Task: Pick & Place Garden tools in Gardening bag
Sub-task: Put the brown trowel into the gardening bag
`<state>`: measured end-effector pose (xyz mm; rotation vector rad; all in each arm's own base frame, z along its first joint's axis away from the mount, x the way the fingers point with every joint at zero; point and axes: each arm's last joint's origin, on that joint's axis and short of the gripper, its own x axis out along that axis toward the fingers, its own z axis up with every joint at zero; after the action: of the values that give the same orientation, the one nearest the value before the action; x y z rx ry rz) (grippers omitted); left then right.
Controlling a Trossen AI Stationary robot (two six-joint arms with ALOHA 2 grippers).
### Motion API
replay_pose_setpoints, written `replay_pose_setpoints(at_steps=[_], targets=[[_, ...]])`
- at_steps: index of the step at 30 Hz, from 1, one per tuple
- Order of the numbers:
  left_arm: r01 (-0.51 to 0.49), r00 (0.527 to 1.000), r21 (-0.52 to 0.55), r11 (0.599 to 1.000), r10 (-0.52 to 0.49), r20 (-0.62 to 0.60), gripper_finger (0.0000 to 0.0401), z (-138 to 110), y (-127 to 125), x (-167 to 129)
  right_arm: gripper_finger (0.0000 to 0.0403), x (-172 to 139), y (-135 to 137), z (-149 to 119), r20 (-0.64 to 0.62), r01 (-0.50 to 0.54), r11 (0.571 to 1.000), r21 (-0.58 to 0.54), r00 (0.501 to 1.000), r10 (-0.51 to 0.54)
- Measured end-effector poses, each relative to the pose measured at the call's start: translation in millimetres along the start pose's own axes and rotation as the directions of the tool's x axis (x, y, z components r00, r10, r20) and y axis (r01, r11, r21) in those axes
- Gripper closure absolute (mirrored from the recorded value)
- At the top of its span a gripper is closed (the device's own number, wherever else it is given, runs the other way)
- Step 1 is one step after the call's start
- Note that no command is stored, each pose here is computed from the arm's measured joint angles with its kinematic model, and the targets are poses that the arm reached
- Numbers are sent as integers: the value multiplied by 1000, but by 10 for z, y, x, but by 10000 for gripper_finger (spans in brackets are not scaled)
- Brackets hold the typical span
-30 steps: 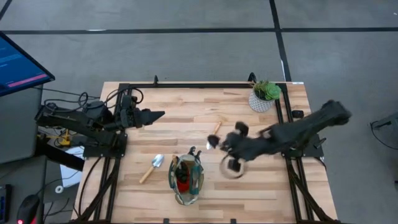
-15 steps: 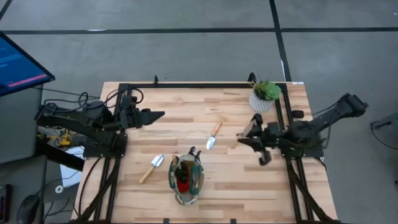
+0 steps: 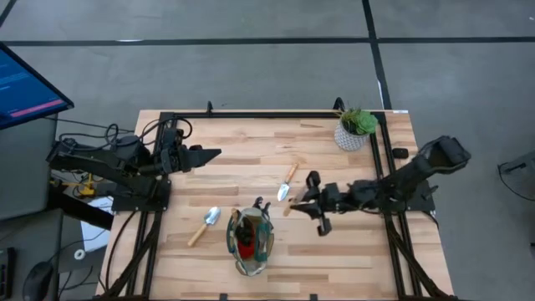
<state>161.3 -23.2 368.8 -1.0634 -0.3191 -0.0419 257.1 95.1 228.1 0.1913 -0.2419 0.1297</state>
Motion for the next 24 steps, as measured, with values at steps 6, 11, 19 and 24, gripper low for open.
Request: replay_pose_setpoints(at_steps=[6, 11, 19, 24], targets=[[0, 1000, 0, 1000, 0, 0, 183, 0, 0, 0, 346, 109, -43, -372, -27, 9, 998, 63, 1000, -7], [-1, 1000, 5, 1000, 1, 0, 183, 0, 1, 0, 346, 275, -12, -581, -79, -29, 996, 82, 996, 36], [5, 1000, 24, 1000, -5, -4, 183, -1, -3, 0, 346, 431, 13, -788, -117, -45, 994, 104, 991, 57], [14, 1000, 23, 1000, -14, -11, 183, -1, -7, 0, 346, 381, 25, -776, -125, -48, 992, 114, 990, 62]])
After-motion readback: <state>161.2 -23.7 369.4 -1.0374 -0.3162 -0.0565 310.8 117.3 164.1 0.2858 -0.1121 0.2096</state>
